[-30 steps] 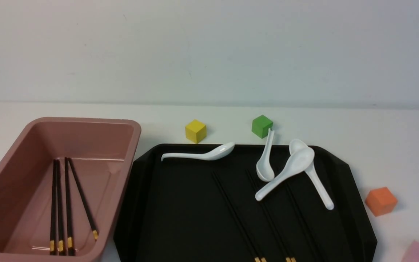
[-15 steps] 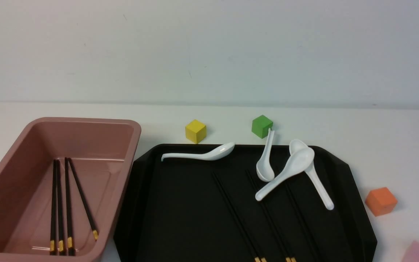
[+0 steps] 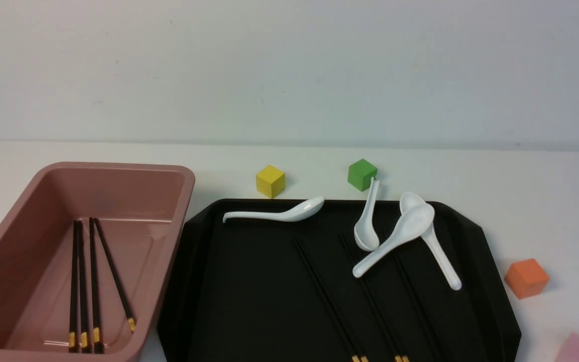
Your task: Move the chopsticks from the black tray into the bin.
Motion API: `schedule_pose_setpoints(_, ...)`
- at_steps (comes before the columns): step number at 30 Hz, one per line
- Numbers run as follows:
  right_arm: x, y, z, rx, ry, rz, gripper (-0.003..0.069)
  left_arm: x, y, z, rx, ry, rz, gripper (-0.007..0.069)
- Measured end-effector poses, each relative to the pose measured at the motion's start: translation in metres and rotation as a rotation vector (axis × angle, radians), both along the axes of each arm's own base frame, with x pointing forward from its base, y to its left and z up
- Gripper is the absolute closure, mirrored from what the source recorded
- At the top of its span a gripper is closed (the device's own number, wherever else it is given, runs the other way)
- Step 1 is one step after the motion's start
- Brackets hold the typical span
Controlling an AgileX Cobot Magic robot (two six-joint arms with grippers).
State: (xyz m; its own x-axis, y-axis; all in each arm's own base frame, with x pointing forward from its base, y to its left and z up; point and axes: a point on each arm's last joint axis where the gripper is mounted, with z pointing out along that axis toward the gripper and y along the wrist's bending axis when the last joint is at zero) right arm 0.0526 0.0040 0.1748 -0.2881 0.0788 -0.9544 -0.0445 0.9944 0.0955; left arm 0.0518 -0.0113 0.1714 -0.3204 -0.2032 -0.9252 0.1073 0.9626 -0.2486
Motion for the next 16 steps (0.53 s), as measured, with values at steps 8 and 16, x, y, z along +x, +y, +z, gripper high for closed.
schedule_pose_setpoints(8, 0.0000, 0.0000, 0.0000, 0.000, 0.000, 0.000, 0.0419, 0.0000, 0.0000, 0.0000, 0.000, 0.000, 0.000, 0.0586)
schedule_pose_setpoints(16, 0.0000, 0.0000, 0.0000, 0.000, 0.000, 0.000, 0.0419, 0.0000, 0.0000, 0.0000, 0.000, 0.000, 0.000, 0.0586)
